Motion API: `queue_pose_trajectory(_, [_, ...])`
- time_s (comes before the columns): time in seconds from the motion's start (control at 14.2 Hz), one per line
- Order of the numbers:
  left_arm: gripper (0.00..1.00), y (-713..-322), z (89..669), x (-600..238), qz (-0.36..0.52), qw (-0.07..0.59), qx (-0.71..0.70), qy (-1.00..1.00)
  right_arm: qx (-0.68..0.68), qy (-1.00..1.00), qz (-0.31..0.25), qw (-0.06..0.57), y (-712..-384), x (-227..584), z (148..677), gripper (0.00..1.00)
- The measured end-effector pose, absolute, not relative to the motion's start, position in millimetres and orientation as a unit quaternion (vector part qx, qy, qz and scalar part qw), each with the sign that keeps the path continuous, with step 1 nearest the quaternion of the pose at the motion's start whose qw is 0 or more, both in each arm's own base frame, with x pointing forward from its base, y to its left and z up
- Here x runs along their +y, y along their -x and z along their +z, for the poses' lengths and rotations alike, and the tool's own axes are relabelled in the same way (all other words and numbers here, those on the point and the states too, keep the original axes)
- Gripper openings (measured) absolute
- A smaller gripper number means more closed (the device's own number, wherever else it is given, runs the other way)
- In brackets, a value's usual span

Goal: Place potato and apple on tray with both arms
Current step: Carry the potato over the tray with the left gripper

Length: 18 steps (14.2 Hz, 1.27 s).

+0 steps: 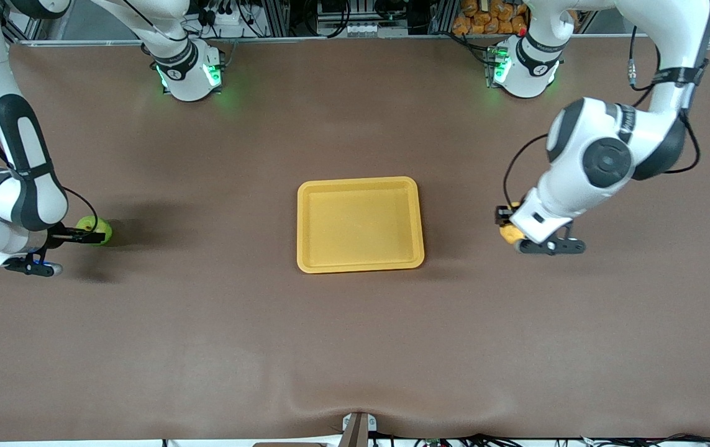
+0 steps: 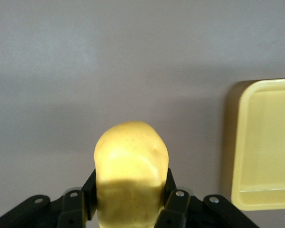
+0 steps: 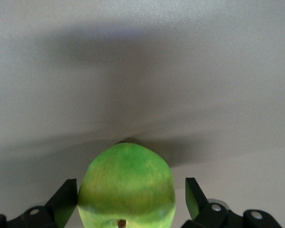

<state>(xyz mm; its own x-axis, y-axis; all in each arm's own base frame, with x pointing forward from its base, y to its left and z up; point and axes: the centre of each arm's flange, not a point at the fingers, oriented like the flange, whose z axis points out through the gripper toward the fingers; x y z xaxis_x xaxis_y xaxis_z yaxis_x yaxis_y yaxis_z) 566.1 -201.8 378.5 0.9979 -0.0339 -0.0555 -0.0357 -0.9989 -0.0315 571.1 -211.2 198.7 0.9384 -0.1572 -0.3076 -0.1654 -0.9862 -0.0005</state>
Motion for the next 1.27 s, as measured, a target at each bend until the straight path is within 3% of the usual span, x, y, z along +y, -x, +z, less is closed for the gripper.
queue_pose_trajectory(0.14, [0.54,-550,383,-242,0.019,0.027,0.014,0.999,0.077,0.985,0.155,0.015,-571,-213,199,0.84])
queue_pose_trajectory(0.56, [0.54,-501,364,-346,0.017,0.044,-0.002,0.999,0.061,0.981,0.181,0.026,-579,-198,213,0.84])
queue_pose_trajectory(1.27, [0.54,-489,261,-455,0.01,0.085,-0.054,0.995,0.007,0.977,0.211,0.028,-632,-133,335,0.84])
